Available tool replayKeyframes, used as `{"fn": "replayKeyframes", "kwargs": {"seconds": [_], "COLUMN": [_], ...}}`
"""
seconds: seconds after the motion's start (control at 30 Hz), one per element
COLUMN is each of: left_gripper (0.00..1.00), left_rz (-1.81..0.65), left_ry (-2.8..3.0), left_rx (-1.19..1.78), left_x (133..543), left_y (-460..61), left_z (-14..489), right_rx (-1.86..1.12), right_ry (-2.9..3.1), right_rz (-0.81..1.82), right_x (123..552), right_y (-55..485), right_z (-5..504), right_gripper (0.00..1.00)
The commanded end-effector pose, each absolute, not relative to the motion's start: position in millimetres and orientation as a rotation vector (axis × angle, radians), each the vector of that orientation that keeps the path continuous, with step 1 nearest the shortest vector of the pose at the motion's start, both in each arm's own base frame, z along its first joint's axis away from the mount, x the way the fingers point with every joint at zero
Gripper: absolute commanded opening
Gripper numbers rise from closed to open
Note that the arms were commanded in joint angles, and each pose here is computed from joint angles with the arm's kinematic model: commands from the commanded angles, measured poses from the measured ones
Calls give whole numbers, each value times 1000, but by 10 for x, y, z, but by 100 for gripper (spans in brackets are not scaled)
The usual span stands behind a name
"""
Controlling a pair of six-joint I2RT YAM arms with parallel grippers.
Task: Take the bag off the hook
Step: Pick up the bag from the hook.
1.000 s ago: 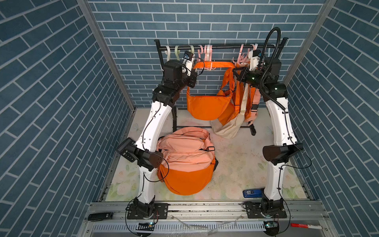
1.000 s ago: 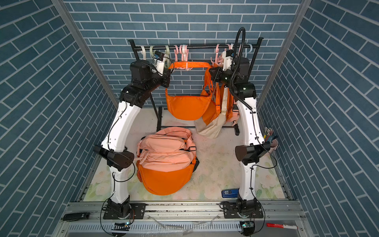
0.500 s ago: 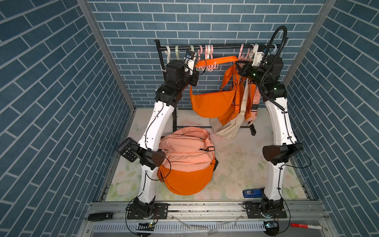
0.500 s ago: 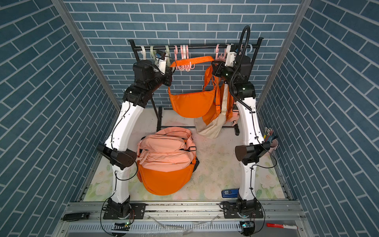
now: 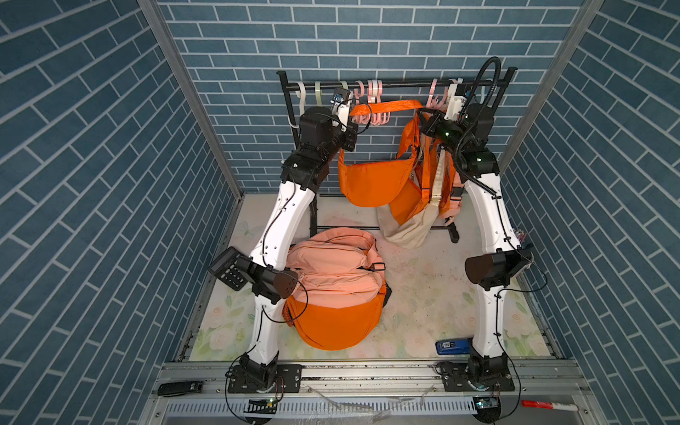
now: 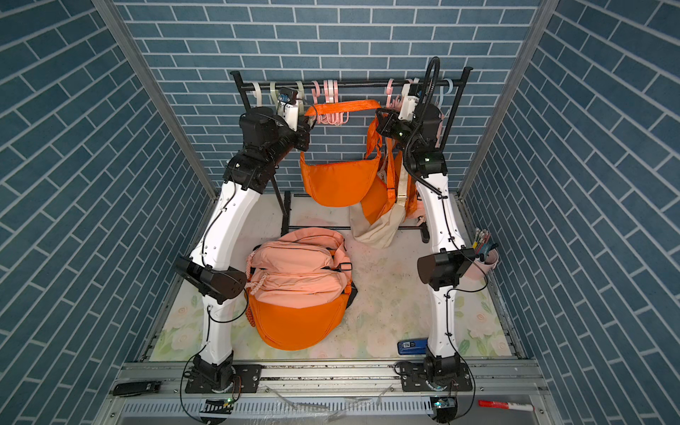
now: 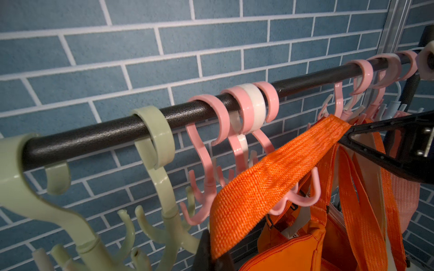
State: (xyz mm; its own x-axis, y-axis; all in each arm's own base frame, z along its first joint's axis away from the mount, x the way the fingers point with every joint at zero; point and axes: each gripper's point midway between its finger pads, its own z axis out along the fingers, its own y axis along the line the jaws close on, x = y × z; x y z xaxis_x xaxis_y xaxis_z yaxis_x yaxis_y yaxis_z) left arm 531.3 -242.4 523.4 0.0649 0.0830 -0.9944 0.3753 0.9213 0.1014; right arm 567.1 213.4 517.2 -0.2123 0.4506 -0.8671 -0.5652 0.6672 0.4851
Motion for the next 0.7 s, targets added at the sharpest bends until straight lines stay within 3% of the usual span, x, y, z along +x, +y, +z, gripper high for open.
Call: {"fn": "replayKeyframes", "kwargs": {"seconds": [0.0, 0.67], "left_gripper": [0, 0], "left_rz": [-215, -240], "left_ry": [1426, 1372], "left_rx": [363, 345], "left_x": [5205, 4306], "left_y": [-2323, -1929], "left_z": [5513, 6019], "right_rx": [-116, -219], "right_ry": [1393, 1410], "right_rz": [955, 700], "right_x": [5525, 4369], "right_y": [2057, 1906], "right_z": [5586, 5993], "right_gripper": [0, 0]}}
